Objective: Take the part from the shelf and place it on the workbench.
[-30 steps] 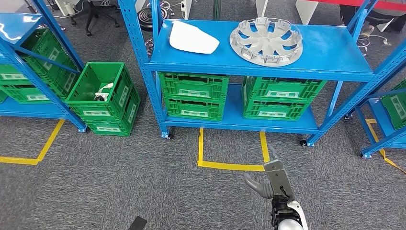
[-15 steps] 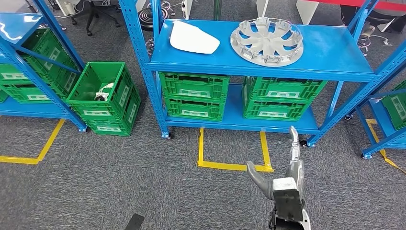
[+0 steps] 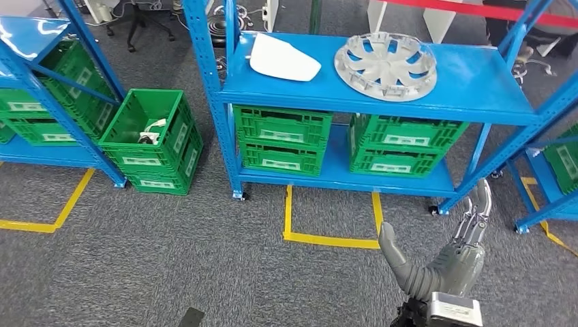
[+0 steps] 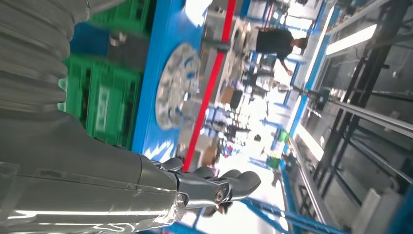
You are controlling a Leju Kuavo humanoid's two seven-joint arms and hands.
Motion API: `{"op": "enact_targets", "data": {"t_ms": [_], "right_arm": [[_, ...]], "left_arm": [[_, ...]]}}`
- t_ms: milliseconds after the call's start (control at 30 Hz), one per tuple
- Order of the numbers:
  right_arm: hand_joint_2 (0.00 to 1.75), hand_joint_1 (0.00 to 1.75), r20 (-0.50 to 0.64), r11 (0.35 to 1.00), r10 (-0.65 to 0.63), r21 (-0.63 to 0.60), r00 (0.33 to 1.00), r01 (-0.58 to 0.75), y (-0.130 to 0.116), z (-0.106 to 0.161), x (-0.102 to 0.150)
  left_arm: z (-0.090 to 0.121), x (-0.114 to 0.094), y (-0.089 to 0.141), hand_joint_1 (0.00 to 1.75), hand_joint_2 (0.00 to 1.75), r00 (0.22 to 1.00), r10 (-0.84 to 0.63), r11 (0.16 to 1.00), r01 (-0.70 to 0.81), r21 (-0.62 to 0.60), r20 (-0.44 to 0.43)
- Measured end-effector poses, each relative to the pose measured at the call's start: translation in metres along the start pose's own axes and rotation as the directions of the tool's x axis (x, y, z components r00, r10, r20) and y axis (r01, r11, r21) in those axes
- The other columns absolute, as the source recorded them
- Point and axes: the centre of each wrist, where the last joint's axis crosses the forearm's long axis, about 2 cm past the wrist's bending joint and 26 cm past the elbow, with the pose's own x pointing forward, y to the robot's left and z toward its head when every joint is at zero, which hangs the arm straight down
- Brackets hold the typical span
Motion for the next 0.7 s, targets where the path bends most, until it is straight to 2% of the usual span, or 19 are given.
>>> {"op": "enact_targets", "data": {"t_ms": [233, 533, 700], "right_arm": [[1.75, 0.00, -0.173, 0.993, -0.113, 0.007, 0.978, 0.116, 0.001, 0.003, -0.008], [1.75, 0.00, -0.207, 0.989, -0.124, 0.055, 0.970, 0.138, 0.007, 0.007, -0.012], [1.75, 0.00, -0.220, 0.987, -0.120, 0.075, 0.968, 0.139, 0.009, 0.010, -0.014]], "left_arm": [[0.002, -0.004, -0.001, 0.00, 0.00, 0.997, -0.044, 0.999, 0.045, 0.007, -0.057], [0.000, 0.001, 0.000, 0.00, 0.00, 0.990, -0.128, 0.992, 0.129, 0.013, -0.060], [0.005, -0.008, -0.002, 0.00, 0.00, 0.987, -0.142, 0.990, 0.142, -0.001, -0.079]]}}
